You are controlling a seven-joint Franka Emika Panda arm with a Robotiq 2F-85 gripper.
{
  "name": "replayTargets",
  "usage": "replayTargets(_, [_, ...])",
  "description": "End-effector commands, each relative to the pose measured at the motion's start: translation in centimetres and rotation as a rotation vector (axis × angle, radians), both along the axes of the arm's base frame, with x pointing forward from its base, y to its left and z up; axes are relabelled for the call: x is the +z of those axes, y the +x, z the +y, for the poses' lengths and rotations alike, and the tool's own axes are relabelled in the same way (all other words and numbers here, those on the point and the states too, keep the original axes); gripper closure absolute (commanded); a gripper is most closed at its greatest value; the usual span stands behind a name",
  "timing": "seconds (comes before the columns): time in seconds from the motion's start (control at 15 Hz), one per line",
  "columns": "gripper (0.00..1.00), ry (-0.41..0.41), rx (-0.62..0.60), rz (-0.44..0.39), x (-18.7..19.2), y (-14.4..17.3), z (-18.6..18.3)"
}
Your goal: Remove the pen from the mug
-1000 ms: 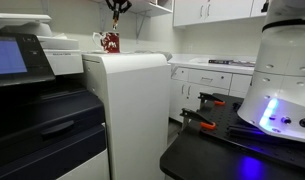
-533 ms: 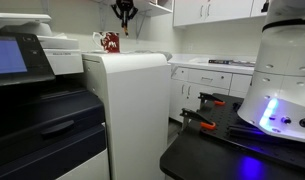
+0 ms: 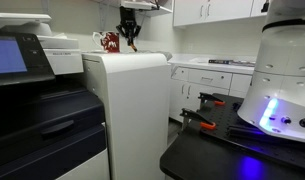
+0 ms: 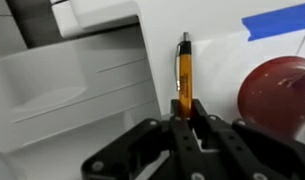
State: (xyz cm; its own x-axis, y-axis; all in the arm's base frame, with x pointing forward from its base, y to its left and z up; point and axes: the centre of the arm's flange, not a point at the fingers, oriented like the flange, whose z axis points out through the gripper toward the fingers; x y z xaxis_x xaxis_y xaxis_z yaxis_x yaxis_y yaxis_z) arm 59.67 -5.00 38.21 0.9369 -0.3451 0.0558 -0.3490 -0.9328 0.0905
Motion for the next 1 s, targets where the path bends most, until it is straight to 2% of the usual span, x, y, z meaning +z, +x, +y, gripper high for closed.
replayTargets(0.0, [0.96,0.049,0.011,0.059,-1.6,0.6,-0.4])
replayTargets(0.07, [0.96,0.053,0.005,0.060,-1.9,0.6,-0.6])
replayTargets(0.13, [0.60,0.069,0.008,0.045,-1.9,0.6,-0.7])
replayTargets(0.27, [0.53,0.073,0.005,0.022,-1.3,0.3,-0.8])
replayTargets(0.47, [0.31,0.070,0.037,-0.058,1.2,-0.4,-0.6])
replayTargets(0.6, [0.15,0.055,0.066,-0.136,4.3,-1.4,-0.2])
replayTargets(0.73, [0.01,0.041,0.089,-0.178,7.4,-2.4,0.0])
replayTargets(0.93, [0.00,0.066,0.109,-0.197,10.5,-4.5,-0.4])
